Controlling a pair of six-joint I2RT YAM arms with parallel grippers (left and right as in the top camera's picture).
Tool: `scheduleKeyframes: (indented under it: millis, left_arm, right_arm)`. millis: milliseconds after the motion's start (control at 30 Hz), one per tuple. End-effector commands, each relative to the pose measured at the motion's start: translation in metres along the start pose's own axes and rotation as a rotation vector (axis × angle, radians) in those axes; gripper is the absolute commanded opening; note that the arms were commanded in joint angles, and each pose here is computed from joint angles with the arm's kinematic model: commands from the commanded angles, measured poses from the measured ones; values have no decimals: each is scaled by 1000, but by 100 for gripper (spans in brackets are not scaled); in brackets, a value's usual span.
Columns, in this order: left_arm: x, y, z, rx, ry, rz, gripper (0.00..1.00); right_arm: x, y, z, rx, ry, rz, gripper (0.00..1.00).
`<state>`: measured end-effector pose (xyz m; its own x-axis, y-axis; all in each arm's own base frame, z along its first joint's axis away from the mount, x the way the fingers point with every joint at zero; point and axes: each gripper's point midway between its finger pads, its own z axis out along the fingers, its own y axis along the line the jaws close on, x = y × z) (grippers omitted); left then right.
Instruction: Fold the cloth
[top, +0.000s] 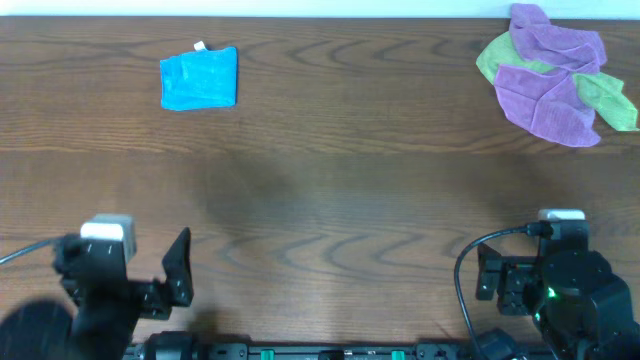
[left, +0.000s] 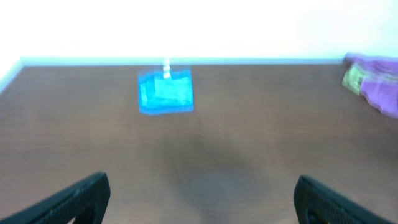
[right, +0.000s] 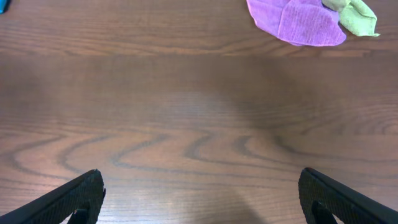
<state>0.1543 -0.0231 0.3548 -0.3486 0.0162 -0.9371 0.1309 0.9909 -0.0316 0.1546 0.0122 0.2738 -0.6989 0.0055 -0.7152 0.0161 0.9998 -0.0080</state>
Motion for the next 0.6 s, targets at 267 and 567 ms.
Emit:
scheduleKeyframes:
  millis: [267,567]
  left_arm:
    - [58,4,59,-3,-184,212,95]
    - [103,2,106,39,-200,145,95]
  right_arm:
    - [2,0,1,0,5,7,99]
    - [2,0,1,0,5,7,99]
